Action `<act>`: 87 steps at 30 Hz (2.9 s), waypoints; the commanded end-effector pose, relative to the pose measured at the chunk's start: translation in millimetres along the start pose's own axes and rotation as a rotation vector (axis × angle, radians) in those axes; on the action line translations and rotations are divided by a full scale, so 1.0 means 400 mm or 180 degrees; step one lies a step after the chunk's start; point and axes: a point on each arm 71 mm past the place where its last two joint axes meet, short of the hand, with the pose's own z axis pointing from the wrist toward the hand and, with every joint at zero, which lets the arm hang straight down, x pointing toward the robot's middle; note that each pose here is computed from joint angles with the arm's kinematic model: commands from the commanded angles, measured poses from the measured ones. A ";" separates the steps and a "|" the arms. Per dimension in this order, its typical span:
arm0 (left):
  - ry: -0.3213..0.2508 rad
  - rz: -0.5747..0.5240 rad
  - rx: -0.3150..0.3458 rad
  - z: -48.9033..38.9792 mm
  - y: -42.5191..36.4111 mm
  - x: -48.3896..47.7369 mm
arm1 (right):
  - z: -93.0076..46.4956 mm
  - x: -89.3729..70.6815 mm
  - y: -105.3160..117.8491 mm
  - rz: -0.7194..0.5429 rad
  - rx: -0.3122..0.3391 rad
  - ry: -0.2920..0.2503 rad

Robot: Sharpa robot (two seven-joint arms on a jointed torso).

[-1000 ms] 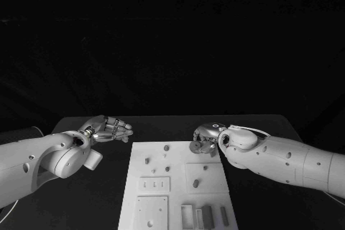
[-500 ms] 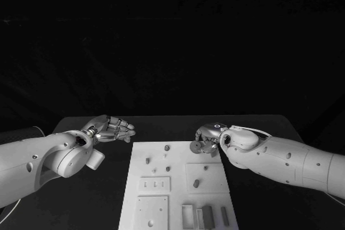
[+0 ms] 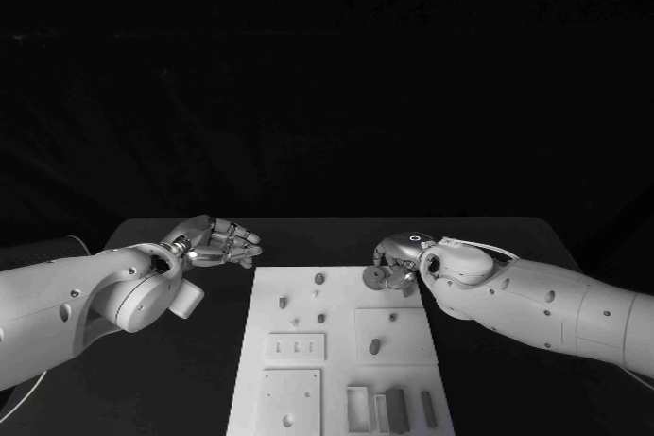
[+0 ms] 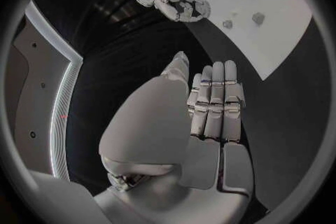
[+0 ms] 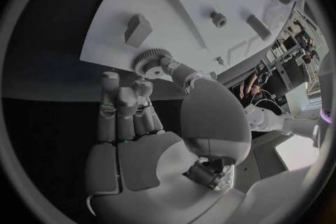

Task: Assemble the parts on the task board

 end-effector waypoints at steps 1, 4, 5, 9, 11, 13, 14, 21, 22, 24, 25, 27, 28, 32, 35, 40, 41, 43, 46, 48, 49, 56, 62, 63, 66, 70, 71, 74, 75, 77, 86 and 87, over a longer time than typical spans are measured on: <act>0.0065 0.0011 0.0037 0.002 -0.008 0.011 | 0.000 0.018 0.016 -0.0081 -0.0080 0.0074; 0.0064 0.0012 0.0032 0.003 -0.008 0.011 | 0.000 0.017 0.025 -0.0078 -0.0115 0.0056; 0.0060 0.0013 0.0028 0.004 -0.008 0.011 | 0.000 0.018 0.026 -0.0076 -0.0120 0.0056; 0.0061 0.0016 0.0022 0.006 -0.008 0.011 | -0.001 0.019 0.020 -0.0082 -0.0110 0.0051; 0.0061 0.0016 0.0020 0.006 -0.007 0.011 | -0.001 0.019 0.020 -0.0085 -0.0110 0.0048; 0.0050 0.0017 0.0019 0.006 -0.007 0.011 | -0.003 0.022 0.018 -0.0100 -0.0109 0.0048; 0.0044 0.0018 0.0021 0.006 -0.008 0.011 | -0.003 0.024 0.018 -0.0104 -0.0108 0.0049; 0.0031 0.0020 0.0015 0.006 -0.007 0.009 | -0.003 0.030 0.029 -0.0139 -0.0154 0.0035; 0.0031 0.0021 0.0014 0.006 -0.007 0.009 | -0.003 0.030 0.031 -0.0139 -0.0166 0.0028; 0.0033 0.0020 0.0013 0.006 -0.006 0.008 | -0.004 0.029 0.035 -0.0143 -0.0188 0.0003; 0.0035 0.0020 0.0012 0.007 -0.006 0.008 | -0.004 0.029 0.036 -0.0144 -0.0195 0.0003; 0.0040 0.0020 0.0010 0.007 -0.006 0.008 | -0.004 0.030 0.037 -0.0140 -0.0200 0.0006; 0.0041 0.0020 0.0011 0.007 -0.006 0.008 | -0.004 0.031 0.037 -0.0136 -0.0198 0.0008; 0.0034 0.0021 0.0005 0.006 -0.005 0.005 | -0.005 0.029 0.036 -0.0126 -0.0182 -0.0032; 0.0028 0.0022 0.0001 0.006 -0.004 0.004 | -0.006 0.028 0.036 -0.0130 -0.0164 -0.0040; 0.0032 0.0021 -0.0004 0.006 -0.004 0.004 | -0.006 0.030 0.040 -0.0135 -0.0182 -0.0003; 0.0033 0.0021 -0.0005 0.006 -0.003 0.004 | -0.006 0.031 0.042 -0.0137 -0.0191 0.0010; 0.0033 0.0021 -0.0008 0.006 -0.003 0.003 | -0.006 0.032 0.042 -0.0138 -0.0194 0.0030; 0.0037 0.0020 -0.0013 0.006 -0.003 0.004 | -0.005 0.034 0.043 -0.0143 -0.0192 0.0066; 0.0038 0.0020 -0.0014 0.006 -0.003 0.004 | -0.005 0.037 0.042 -0.0152 -0.0177 0.0108; 0.0039 0.0020 -0.0015 0.006 -0.003 0.004 | -0.004 0.037 0.042 -0.0152 -0.0173 0.0108; 0.0039 0.0020 -0.0022 0.005 -0.002 0.003 | -0.003 0.035 0.041 -0.0146 -0.0143 0.0074; 0.0044 0.0019 -0.0025 0.005 -0.002 0.004 | -0.002 0.037 0.046 -0.0145 -0.0159 0.0108; 0.0044 0.0019 -0.0027 0.005 -0.002 0.003 | -0.001 0.037 0.047 -0.0142 -0.0164 0.0112; 0.0043 0.0018 -0.0030 0.004 -0.001 0.002 | -0.002 0.037 0.048 -0.0143 -0.0181 0.0121; 0.0038 0.0019 -0.0034 0.004 -0.001 0.001 | -0.002 0.034 0.047 -0.0132 -0.0178 0.0059; 0.0038 0.0019 -0.0034 0.004 -0.001 0.001 | -0.002 0.033 0.047 -0.0128 -0.0176 0.0040; 0.0035 0.0019 -0.0034 0.003 0.000 0.000 | -0.003 0.031 0.048 -0.0122 -0.0168 0.0007; 0.0035 0.0019 -0.0034 0.003 0.000 0.000 | -0.004 0.030 0.048 -0.0118 -0.0169 -0.0005; 0.0033 0.0019 -0.0035 0.003 0.000 -0.001 | -0.006 0.028 0.052 -0.0107 -0.0176 -0.0039; 0.0018 0.0021 -0.0038 0.003 0.001 -0.004 | -0.016 0.023 0.060 -0.0106 -0.0194 -0.0093; 0.0015 0.0022 -0.0039 0.003 0.001 -0.005 | -0.017 0.021 0.061 -0.0108 -0.0196 -0.0101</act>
